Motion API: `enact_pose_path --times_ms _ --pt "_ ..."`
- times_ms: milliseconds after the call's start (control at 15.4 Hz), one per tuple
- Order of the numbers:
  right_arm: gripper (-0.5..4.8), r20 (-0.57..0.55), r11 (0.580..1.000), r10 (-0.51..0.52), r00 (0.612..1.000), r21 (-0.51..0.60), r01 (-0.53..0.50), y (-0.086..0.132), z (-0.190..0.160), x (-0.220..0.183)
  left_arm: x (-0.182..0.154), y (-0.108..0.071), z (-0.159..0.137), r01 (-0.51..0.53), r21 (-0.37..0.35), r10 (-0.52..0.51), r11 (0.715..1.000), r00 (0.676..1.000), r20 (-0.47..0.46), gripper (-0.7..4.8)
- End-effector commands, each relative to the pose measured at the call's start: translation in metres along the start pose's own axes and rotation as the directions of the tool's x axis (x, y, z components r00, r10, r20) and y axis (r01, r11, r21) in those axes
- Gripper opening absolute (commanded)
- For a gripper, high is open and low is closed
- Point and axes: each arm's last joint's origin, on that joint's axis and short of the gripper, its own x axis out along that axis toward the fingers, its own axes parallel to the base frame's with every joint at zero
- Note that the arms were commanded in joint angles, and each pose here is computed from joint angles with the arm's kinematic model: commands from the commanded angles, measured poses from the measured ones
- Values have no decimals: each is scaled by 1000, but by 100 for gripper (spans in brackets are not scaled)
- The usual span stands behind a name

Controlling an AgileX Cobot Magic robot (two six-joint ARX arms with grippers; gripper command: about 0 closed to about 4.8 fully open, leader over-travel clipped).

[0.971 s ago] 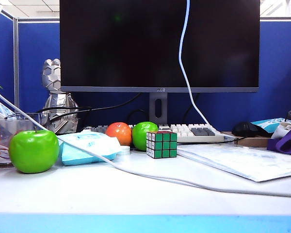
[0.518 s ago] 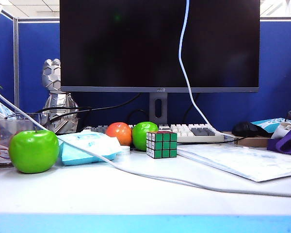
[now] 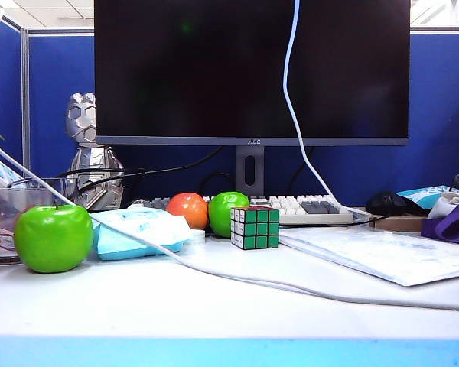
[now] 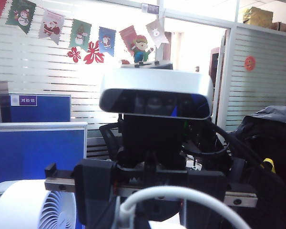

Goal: Pick up the Type-C charging cable and the charging base, insert one end of the Type-C charger into the corresponding slot on the base, and finally place the plugged-in charger back on the table.

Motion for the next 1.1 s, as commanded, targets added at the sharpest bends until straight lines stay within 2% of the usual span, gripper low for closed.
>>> enact_pose_path --times_ms 65,194,518,712,842,907,1101 --pt "-1 162 993 -4 987 -115 23 6 21 -11 4 6 -14 63 -79 -69 995 995 -73 2" --pt "-1 157 993 -4 988 -112 22 6 20 -11 4 5 -13 57 -87 -63 995 996 -67 131" --pt "-1 148 994 -5 989 -106 21 8 19 -14 4 4 -11 61 -65 -65 996 996 -62 135" --pt "-1 98 993 -51 994 -98 60 9 14 -17 3 0 -4 40 10 -40 999 999 -7 135" --pt "-1 75 991 -85 993 -95 92 10 11 -19 3 -1 -2 39 35 -39 999 999 7 147" --pt "-1 66 990 -103 993 -89 109 11 10 -21 2 -1 -2 32 21 -33 999 999 10 179" --pt "-1 35 982 -163 986 -95 165 13 8 -27 -6 2 0 8 0 -8 1000 1000 10 187"
